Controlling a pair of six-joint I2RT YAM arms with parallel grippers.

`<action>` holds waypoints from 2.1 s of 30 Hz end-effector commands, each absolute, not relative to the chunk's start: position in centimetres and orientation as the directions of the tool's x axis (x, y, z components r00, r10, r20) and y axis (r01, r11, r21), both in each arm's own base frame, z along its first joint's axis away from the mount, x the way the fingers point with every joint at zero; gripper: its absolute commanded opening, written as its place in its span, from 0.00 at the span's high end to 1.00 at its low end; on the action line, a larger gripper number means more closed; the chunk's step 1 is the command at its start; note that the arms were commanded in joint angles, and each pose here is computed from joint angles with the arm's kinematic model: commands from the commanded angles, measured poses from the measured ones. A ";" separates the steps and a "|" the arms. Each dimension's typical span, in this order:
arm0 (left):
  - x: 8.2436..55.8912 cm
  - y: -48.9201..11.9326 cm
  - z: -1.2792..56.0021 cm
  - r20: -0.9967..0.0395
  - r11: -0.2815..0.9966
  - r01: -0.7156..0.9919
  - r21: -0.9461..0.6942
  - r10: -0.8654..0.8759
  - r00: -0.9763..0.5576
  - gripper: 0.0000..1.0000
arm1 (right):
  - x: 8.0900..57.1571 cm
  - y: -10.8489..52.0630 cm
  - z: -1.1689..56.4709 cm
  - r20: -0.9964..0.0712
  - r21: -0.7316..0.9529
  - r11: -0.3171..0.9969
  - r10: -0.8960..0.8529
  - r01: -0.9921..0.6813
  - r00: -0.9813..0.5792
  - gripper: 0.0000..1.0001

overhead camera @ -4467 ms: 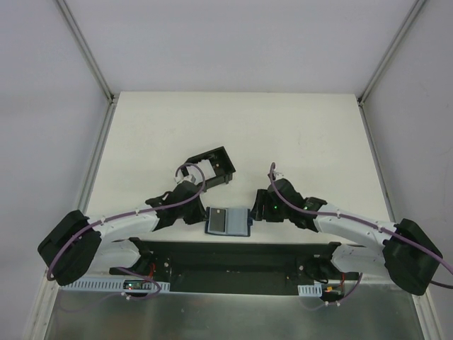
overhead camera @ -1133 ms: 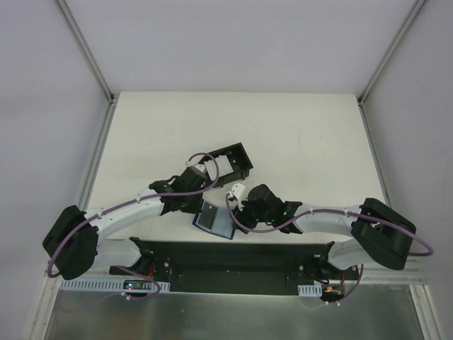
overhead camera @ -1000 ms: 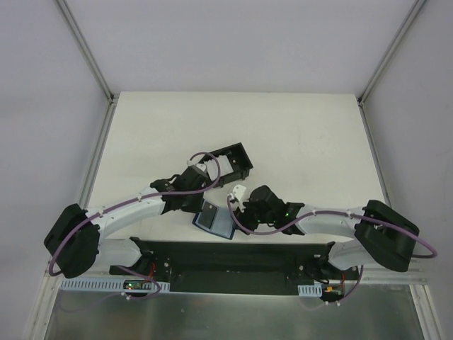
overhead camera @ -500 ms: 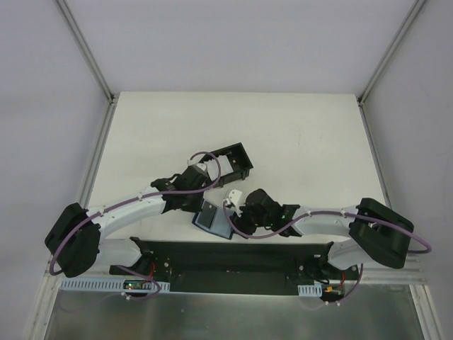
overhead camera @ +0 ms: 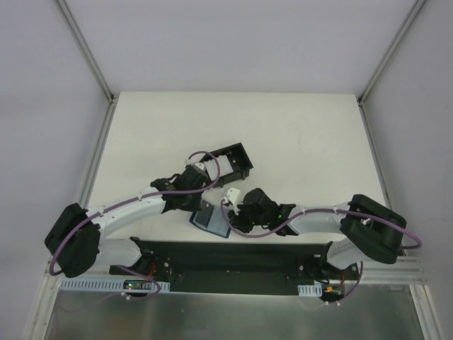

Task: Put the credit cards into the card holder
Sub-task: Close the card holder at the center of the board.

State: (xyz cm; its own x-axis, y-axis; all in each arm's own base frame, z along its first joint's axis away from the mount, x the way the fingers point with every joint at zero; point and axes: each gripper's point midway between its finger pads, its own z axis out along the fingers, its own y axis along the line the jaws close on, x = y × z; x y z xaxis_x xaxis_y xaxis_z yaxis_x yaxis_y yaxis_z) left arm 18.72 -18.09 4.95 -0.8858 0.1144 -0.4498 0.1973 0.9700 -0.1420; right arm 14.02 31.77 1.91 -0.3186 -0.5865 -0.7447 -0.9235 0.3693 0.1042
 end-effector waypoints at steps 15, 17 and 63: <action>19.8 -14.0 3.4 -0.391 0.995 -0.062 -0.076 -0.087 -0.916 1.00 | 12.6 32.7 7.5 -0.959 0.146 0.294 -0.194 -0.945 -0.208 0.89; 19.8 -14.0 3.5 -0.391 0.996 -0.054 -0.076 -0.080 -0.917 1.00 | 12.8 32.7 8.2 -0.972 0.132 0.296 -0.147 -0.946 -0.182 0.90; 15.7 -23.6 5.3 -0.279 0.798 0.080 -0.598 -0.114 -0.953 0.87 | 15.5 34.0 10.3 -0.992 -0.129 0.466 -0.062 -0.875 0.114 0.96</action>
State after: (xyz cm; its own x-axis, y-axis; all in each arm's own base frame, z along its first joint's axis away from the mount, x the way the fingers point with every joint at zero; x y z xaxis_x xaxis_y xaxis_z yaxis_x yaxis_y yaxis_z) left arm 16.41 -24.19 7.46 -0.9360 -0.1045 -0.3362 0.1417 0.7623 -0.6315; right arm 14.42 32.76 3.23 -0.0127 -0.2954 -0.9553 -0.9059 0.4079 -0.1141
